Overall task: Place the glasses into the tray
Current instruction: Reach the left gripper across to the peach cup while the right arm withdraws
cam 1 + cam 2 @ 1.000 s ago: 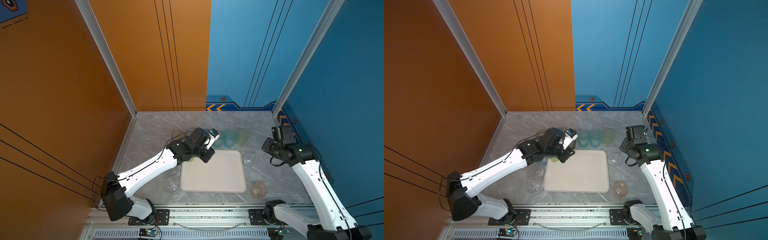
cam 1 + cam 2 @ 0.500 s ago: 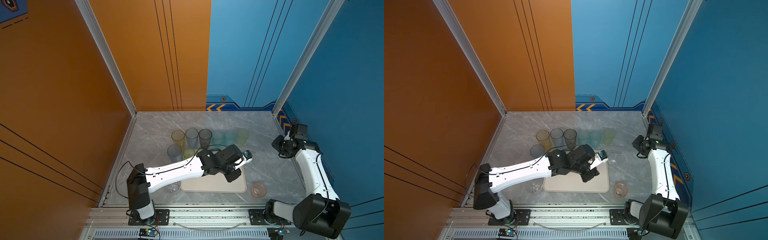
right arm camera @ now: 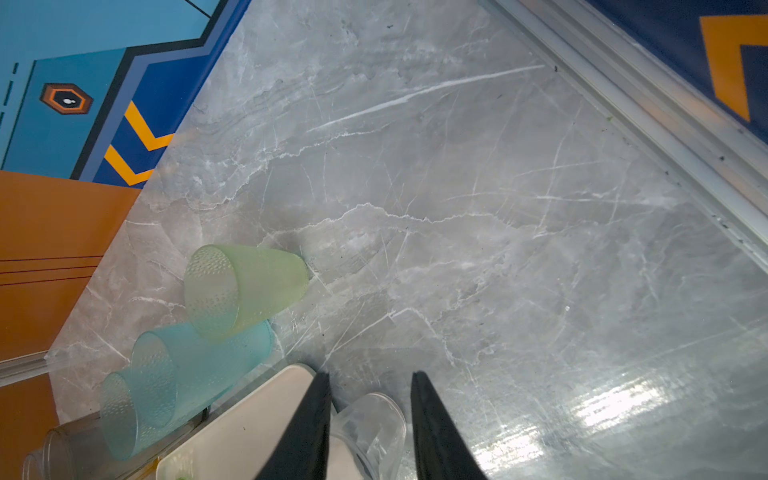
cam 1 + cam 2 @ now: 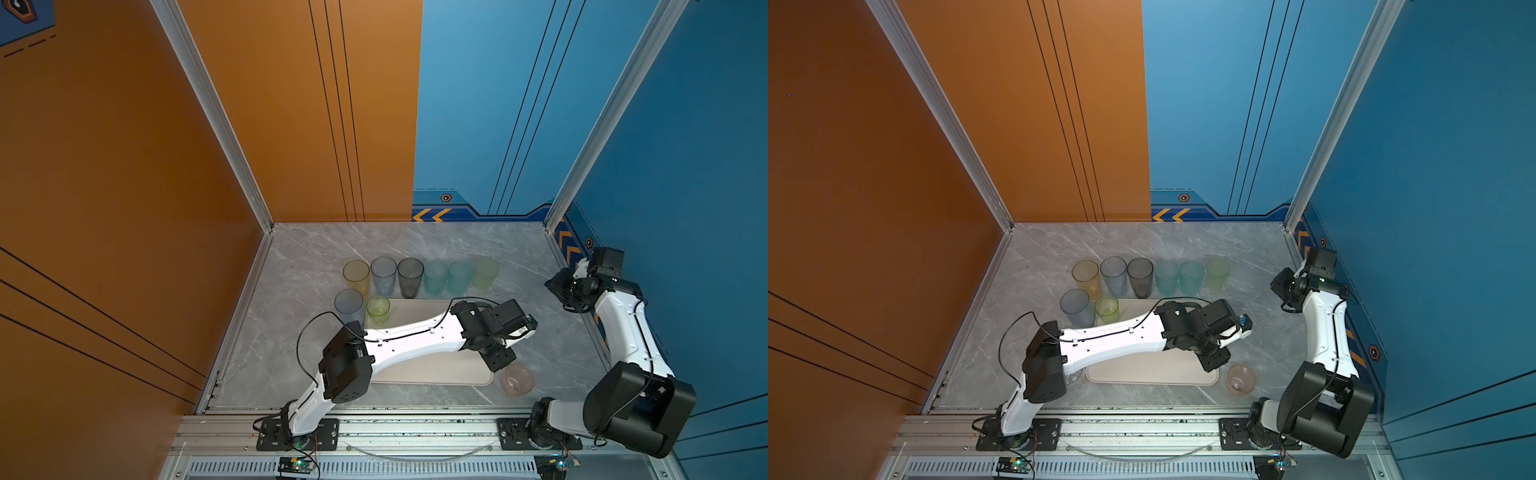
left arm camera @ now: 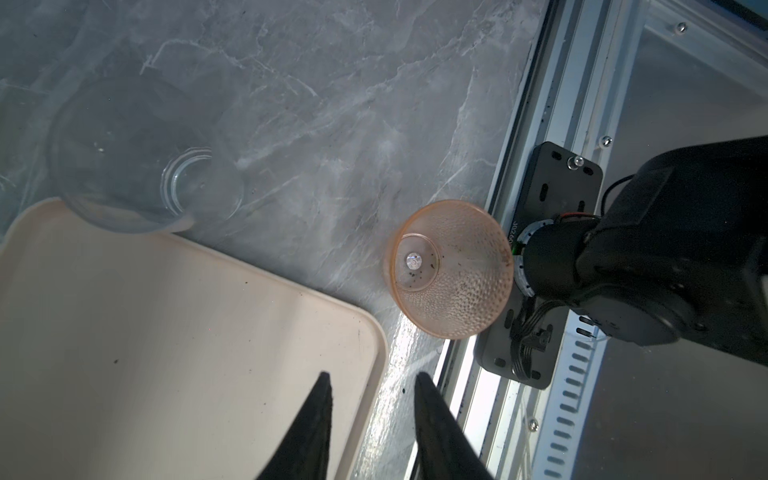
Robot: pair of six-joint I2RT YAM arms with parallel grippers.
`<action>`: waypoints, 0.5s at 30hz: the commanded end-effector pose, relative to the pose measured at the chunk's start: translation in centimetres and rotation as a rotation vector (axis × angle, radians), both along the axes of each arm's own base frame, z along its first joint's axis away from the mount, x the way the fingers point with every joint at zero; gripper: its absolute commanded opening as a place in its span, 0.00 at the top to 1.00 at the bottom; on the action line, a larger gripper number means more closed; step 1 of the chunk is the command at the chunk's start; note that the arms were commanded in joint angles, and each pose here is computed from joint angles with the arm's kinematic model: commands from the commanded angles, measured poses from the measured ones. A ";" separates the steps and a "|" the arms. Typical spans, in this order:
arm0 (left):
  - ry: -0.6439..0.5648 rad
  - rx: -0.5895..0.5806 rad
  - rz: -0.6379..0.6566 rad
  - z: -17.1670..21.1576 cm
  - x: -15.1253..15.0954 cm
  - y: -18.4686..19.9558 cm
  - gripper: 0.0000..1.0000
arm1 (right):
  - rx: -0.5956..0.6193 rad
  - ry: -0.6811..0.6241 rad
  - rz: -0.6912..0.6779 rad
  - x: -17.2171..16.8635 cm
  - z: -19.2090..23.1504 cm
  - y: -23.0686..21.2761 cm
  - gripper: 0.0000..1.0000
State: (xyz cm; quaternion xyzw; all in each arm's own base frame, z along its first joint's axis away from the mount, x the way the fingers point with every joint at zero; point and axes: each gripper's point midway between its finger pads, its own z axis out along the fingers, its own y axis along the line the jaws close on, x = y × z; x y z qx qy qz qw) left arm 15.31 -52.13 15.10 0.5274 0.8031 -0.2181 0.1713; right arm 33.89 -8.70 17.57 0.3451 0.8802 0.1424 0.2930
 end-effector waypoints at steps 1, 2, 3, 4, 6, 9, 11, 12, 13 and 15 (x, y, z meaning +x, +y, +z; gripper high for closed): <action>0.069 0.026 -0.013 -0.3 -1.4 -0.4 0.66 | 0.006 -0.036 0.031 0.6 0.4 0.0 0.68; 0.079 0.026 -0.010 -0.4 -1.5 -0.6 0.67 | 0.006 -0.041 0.031 0.6 0.5 0.0 0.68; 0.093 0.029 -0.004 -0.6 -1.5 -0.8 0.67 | 0.008 -0.042 0.031 0.6 0.5 -0.1 0.68; 0.105 0.032 -0.001 -0.7 -1.6 -0.9 0.68 | 0.010 -0.046 0.030 0.6 0.6 -0.2 0.68; 0.126 0.042 0.003 -1.0 -1.8 -1.2 0.68 | 0.018 -0.056 0.027 0.5 0.7 -0.3 0.68; 0.135 0.055 0.012 -1.4 -1.8 -1.2 0.67 | 0.024 -0.075 0.022 0.5 1.1 -0.3 0.68; 0.140 0.060 0.015 -1.6 -1.8 -1.2 0.66 | 0.025 -0.080 0.023 0.4 1.1 -0.3 0.68; 0.147 0.060 0.015 -1.8 -1.9 -1.3 0.65 | 0.025 -0.083 0.021 0.3 1.3 -0.4 0.68; 0.153 0.061 0.012 -1.9 -2.0 -1.4 0.65 | 0.025 -0.085 0.021 0.3 1.3 -0.3 0.68; 0.163 0.061 0.013 -2.1 -2.2 -1.6 0.65 | 0.026 -0.091 0.017 0.1 1.4 -0.4 0.68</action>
